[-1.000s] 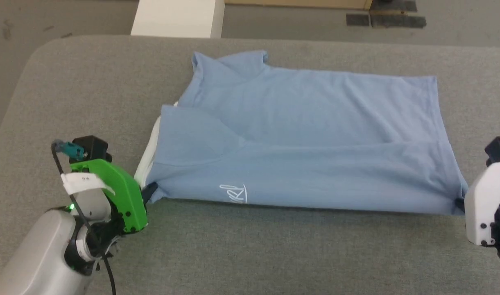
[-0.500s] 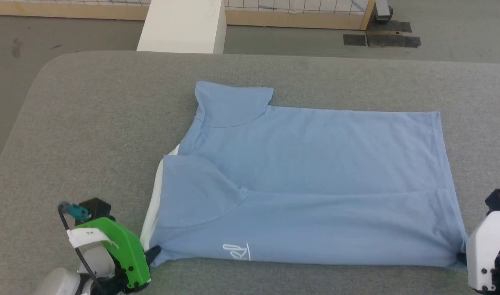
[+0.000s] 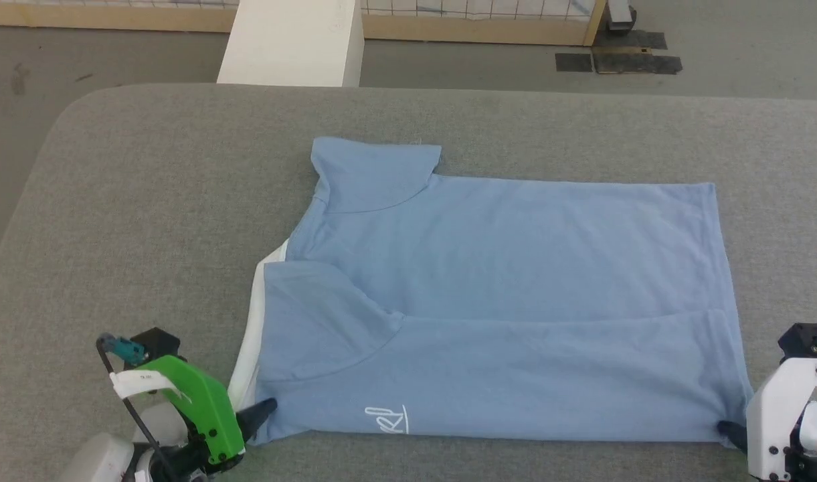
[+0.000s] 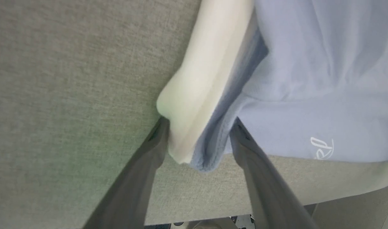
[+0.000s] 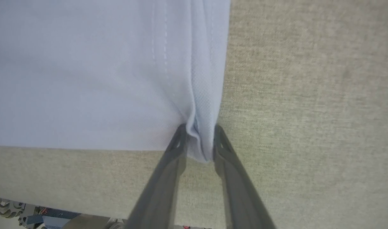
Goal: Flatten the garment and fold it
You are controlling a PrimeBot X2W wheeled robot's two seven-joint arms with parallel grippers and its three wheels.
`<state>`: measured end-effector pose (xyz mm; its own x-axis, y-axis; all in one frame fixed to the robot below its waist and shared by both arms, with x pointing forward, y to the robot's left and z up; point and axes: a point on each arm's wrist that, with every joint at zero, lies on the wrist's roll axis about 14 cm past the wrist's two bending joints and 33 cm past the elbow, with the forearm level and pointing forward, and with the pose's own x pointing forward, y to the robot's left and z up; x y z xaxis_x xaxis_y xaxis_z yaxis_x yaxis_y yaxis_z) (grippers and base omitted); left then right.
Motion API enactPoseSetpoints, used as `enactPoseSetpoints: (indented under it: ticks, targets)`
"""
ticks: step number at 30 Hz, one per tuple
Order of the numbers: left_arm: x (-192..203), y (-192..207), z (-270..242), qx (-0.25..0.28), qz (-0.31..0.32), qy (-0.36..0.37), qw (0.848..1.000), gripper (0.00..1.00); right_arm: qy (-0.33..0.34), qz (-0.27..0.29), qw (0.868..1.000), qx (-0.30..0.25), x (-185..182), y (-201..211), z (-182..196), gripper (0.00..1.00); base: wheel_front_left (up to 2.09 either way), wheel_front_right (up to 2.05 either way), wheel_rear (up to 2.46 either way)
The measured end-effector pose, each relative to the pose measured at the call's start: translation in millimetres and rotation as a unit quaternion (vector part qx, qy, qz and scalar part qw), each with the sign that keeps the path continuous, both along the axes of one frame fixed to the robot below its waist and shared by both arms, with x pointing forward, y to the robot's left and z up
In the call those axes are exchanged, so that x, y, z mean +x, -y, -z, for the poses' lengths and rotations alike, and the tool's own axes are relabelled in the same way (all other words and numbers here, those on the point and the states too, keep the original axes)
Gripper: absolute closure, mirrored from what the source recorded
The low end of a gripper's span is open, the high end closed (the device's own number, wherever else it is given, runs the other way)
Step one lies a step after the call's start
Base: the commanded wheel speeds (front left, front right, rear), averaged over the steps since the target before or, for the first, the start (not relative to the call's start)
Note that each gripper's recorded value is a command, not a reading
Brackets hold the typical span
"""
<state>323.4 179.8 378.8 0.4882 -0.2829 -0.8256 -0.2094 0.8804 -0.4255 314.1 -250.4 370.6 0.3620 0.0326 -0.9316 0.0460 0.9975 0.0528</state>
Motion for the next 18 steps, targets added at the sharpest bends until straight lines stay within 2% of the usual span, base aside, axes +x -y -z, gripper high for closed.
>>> enactPoseSetpoints:
  ticks: [6, 11, 15, 18]
  targets:
    - [9.4, -10.0, -17.8, 0.015, 0.005, 0.028, 0.999, 0.00, 0.029, 0.002, 1.000, 0.009, 6.1, 0.1, -14.1, 0.00, 0.00, 0.00, 0.00]
    - [40.0, -11.2, -68.7, 0.022, 0.012, 0.117, 0.993, 0.00, 0.118, 0.010, 0.993, 0.019, 35.7, 3.7, -58.2, 0.00, 0.00, 0.00, 0.00]
    - [66.7, -13.7, -113.7, 0.033, 0.004, 0.217, 0.976, 0.00, 0.205, 0.023, 0.978, 0.017, 59.0, 11.3, -99.4, 0.00, 0.00, 0.00, 0.00]
    - [84.2, -18.3, -139.0, 0.050, -0.007, 0.293, 0.955, 0.00, 0.267, 0.037, 0.963, 0.011, 73.3, 18.3, -122.7, 0.00, 0.00, 0.00, 0.00]
